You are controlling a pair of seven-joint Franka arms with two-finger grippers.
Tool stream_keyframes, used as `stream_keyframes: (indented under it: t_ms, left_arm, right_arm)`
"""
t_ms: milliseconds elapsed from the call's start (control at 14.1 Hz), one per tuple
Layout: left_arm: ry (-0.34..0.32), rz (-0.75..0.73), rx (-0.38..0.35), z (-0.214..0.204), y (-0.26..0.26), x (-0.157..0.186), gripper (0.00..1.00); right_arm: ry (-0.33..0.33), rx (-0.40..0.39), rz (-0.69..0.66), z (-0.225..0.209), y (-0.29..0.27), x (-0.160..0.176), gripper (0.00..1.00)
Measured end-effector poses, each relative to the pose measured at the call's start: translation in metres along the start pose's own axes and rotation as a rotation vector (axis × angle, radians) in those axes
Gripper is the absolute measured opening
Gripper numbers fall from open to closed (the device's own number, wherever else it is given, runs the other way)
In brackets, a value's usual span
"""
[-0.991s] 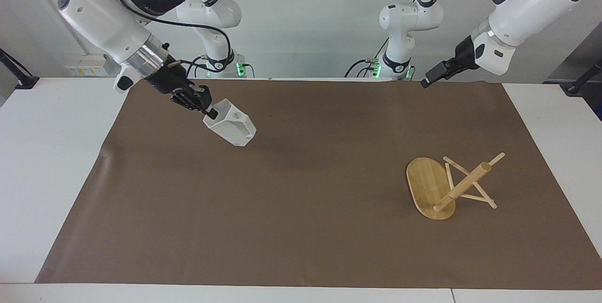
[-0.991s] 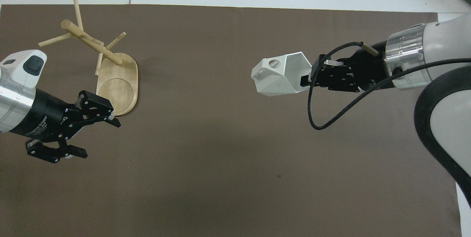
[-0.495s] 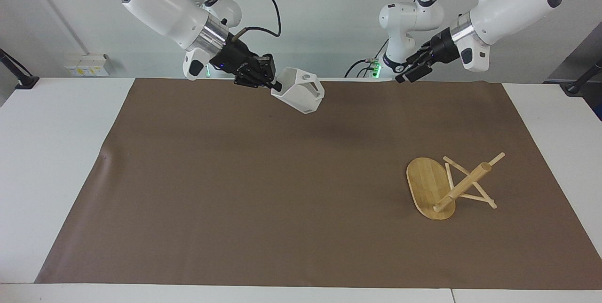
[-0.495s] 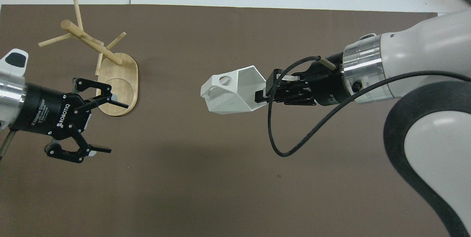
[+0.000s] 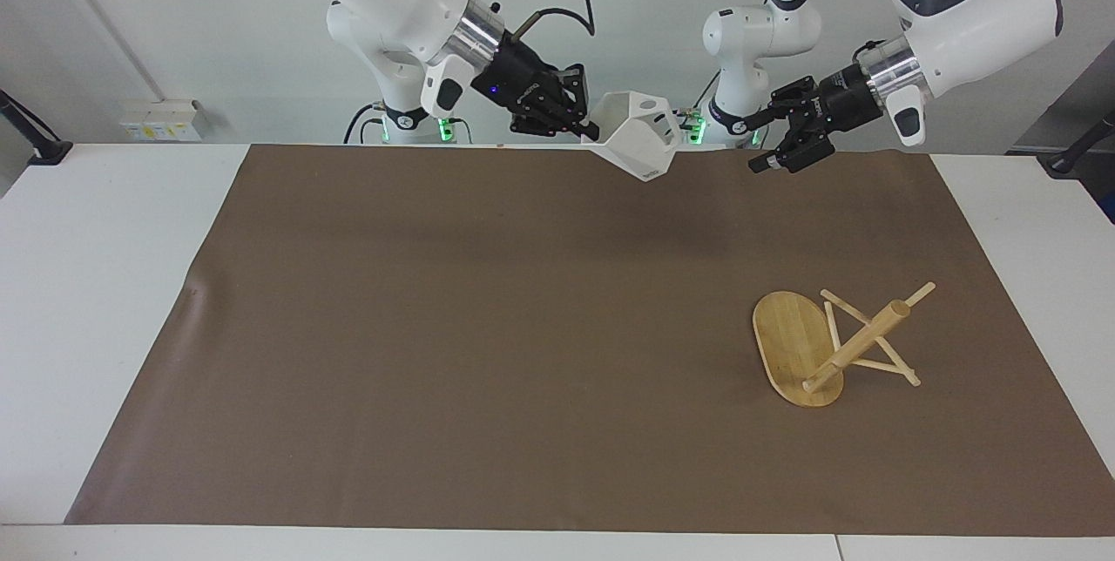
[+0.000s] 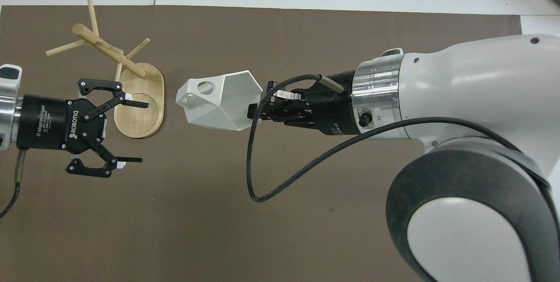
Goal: Hang cup on rack
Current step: 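Lift the mug with the right gripper while the left gripper approaches, then carry the mug toward the left gripper and insert it between fingers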
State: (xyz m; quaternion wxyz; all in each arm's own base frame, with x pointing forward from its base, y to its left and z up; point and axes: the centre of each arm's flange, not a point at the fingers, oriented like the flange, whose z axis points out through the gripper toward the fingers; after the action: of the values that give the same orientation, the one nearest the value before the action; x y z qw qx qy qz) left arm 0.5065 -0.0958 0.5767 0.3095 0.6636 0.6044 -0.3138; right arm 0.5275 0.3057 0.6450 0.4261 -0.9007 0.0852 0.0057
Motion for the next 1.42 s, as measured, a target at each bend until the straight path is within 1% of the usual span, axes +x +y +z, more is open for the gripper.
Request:
stream_keyframes:
  t_ms: [354,566,849,1132,1415]
  left_arm:
    - [-0.090,-0.097,-0.077,-0.007,0.007,-0.008,1.00]
    - [-0.120,-0.142,-0.091,-0.009,0.009,-0.013,1.00]
    - [-0.155,-0.159,-0.099,-0.011,0.011,-0.024,1.00]
    - [-0.158,-0.159,-0.102,-0.013,0.012,-0.024,1.00]
    - [-0.156,-0.148,-0.081,-0.001,0.011,-0.032,1.00]
  right_arm:
    - [-0.007,0.010,-0.014,0.014,-0.013,-0.014,0.04]
    - [-0.016,0.012,-0.024,0.020,-0.018,-0.021,0.04]
    - [-0.028,0.012,-0.016,0.031,-0.022,-0.030,0.04]
    - [-0.016,0.018,-0.018,0.033,-0.024,-0.031,0.04]
    - [-0.013,0.020,-0.017,0.033,-0.024,-0.031,0.04]
